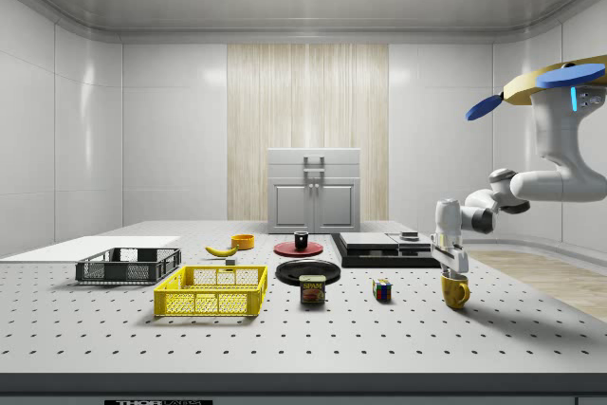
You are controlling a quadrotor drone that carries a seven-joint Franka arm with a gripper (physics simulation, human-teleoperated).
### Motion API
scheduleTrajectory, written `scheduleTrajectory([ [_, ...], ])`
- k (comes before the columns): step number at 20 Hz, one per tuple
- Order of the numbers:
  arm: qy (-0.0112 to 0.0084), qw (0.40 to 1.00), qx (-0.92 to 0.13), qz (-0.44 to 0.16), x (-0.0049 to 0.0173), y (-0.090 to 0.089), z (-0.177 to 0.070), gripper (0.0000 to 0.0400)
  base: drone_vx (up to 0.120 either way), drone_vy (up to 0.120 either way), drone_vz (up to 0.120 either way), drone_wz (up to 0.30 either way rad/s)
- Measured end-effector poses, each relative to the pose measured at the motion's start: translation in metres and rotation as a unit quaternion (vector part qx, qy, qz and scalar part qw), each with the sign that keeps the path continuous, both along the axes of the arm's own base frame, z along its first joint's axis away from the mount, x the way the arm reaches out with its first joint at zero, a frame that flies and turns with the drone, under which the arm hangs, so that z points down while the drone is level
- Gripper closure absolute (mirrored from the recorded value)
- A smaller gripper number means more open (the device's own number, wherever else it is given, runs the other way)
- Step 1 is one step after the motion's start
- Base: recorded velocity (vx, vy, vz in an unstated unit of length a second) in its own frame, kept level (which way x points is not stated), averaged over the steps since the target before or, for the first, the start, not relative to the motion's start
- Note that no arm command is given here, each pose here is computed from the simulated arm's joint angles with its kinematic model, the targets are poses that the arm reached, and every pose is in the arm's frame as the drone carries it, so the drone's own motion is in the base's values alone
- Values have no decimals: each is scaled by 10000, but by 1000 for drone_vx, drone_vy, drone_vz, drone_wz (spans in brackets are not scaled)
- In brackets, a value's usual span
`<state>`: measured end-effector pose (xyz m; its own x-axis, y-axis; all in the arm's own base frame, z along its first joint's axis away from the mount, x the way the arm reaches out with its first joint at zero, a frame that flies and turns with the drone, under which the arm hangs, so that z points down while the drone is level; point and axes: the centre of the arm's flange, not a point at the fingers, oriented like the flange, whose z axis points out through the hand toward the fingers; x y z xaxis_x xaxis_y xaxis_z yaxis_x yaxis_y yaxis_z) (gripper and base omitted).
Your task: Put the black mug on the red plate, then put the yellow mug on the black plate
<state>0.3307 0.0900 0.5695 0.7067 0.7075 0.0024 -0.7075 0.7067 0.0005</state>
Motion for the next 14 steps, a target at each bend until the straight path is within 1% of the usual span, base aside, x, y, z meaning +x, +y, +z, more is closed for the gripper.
scheduleTrajectory([
  [1, 0, 10000, 0, 0, 0, 0, -26, 284, 0, 0, 0, 0],
  [2, 0, 10000, 0, 0, 0, 0, -57, 285, 0, 0, 80, 0],
  [9, 1, 10000, 0, 0, 0, 0, -256, 289, 0, 0, 120, 0],
  [13, 1, 10000, 0, 0, 0, 0, -299, 290, 120, -110, 120, 0],
  [14, 1, 10000, 0, 0, 0, 0, -305, 290, 120, -120, 0, 0],
])
